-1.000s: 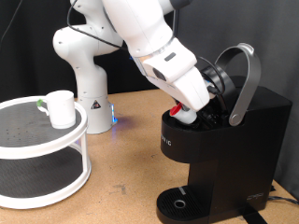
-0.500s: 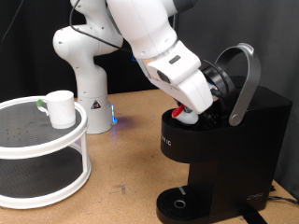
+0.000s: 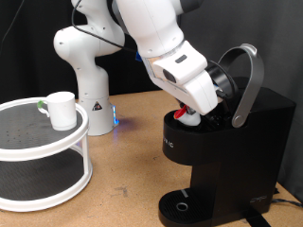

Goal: Make a cup of coffee with the keurig machine

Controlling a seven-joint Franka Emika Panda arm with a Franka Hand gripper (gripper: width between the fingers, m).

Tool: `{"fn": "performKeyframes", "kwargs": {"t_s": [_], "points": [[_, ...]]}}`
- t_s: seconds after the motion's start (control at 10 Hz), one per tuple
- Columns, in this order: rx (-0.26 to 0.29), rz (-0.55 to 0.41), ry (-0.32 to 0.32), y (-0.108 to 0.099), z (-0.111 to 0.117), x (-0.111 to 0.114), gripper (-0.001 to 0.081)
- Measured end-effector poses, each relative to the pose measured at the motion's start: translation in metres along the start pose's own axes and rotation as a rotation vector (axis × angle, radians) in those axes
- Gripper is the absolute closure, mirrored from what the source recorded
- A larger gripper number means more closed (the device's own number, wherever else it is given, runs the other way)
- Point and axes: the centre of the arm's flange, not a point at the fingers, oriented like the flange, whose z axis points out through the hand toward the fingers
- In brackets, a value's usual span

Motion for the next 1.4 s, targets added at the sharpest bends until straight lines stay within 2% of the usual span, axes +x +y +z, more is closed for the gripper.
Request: {"fn": "performKeyframes", "kwargs": {"t_s": [0.5,0.6,0.7,0.8,0.9,1.0,1.1,1.2,1.4], "points": [[-0.003,0.000,0.001,0.0004,-0.0002,0.0002,0.0705],[-0.002,0.003,-0.001,0.0012,0.0012,-0.0011,0.0529],[0.000,0.006,-0.004,0.0019,0.0030,-0.0024,0.0529],[0.001,0.008,-0.006,0.0024,0.0041,-0.0032,0.0346],[0.000,0.010,-0.005,0.0031,0.0047,-0.0036,0.0209],[-0.002,0.012,0.000,0.0039,0.0049,-0.0034,0.0209],[-0.001,0.014,0.009,0.0041,0.0047,-0.0029,0.0051],[0.004,0.010,0.025,0.0042,0.0040,-0.0022,0.0051],[0.024,-0.013,0.057,0.0033,-0.0010,-0.0003,0.0001]]}}
